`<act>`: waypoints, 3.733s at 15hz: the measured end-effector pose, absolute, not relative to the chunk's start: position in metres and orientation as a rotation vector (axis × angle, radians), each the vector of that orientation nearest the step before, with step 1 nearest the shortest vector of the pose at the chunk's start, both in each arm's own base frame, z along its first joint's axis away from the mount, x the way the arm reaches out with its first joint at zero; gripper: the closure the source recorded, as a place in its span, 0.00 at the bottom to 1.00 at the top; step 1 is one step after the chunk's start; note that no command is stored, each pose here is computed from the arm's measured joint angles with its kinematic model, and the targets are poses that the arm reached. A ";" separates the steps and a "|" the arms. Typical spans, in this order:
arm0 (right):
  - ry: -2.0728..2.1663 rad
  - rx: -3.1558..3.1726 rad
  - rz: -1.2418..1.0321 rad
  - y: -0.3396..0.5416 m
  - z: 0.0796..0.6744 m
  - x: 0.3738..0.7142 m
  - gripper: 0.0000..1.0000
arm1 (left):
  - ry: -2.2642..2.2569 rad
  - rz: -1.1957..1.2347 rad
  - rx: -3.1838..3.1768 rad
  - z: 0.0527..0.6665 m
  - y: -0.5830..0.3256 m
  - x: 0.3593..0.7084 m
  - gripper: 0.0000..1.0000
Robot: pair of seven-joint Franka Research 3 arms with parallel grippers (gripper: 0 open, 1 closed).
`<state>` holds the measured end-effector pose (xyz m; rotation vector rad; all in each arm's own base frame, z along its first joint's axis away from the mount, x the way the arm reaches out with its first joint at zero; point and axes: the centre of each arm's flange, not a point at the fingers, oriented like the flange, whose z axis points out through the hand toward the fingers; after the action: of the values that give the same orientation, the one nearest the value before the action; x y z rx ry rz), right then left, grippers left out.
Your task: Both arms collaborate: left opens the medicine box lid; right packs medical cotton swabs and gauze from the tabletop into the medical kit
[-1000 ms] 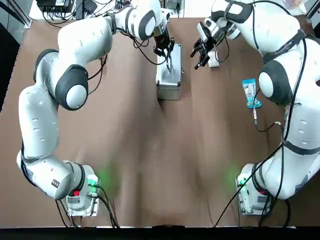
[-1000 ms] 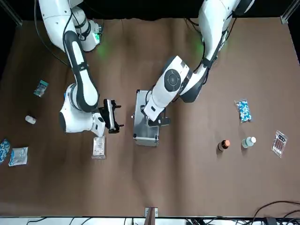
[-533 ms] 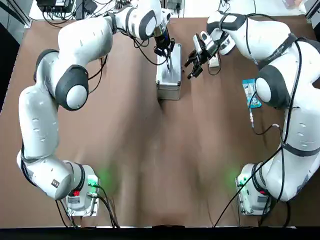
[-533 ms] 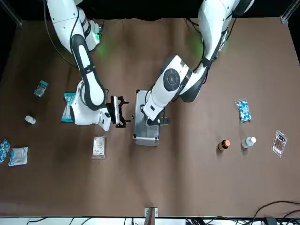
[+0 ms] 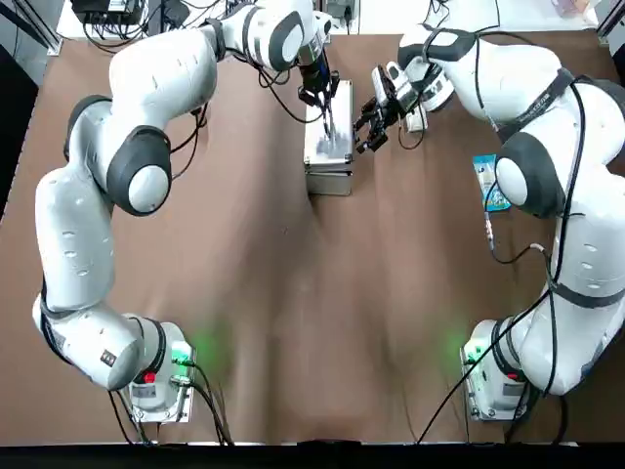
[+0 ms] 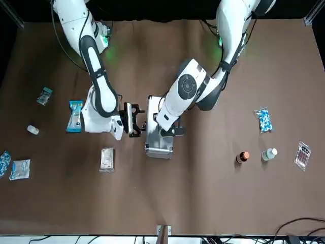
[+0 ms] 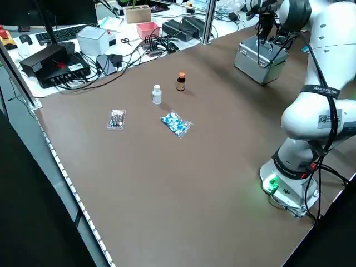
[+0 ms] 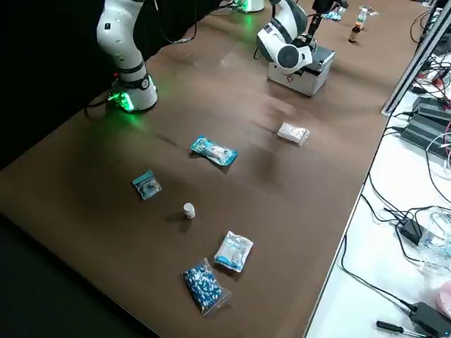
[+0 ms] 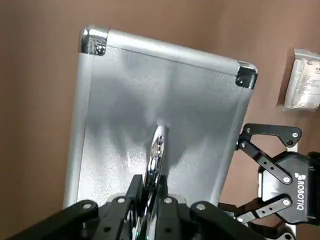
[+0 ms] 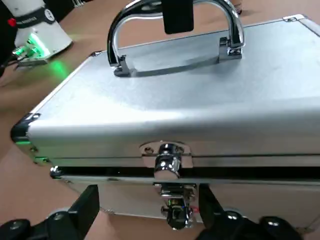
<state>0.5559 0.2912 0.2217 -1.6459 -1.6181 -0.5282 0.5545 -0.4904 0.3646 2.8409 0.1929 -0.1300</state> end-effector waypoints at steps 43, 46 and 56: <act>-1.617 -1.670 -0.611 0.296 0.215 0.554 0.57 | 0.013 -0.023 3.054 0.527 -0.247 0.622 0.01; -1.644 -1.660 -0.624 0.289 0.219 0.559 0.55 | -0.078 -0.036 3.074 0.561 -0.199 0.615 0.01; -1.847 -1.680 -0.766 0.175 0.354 0.632 0.36 | -0.120 -0.161 3.093 0.590 -0.087 0.606 0.00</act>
<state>0.6325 0.1751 0.3539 -1.6804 -1.8471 -0.7656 0.6060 -0.0871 0.5899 3.0932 -0.1198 -0.1610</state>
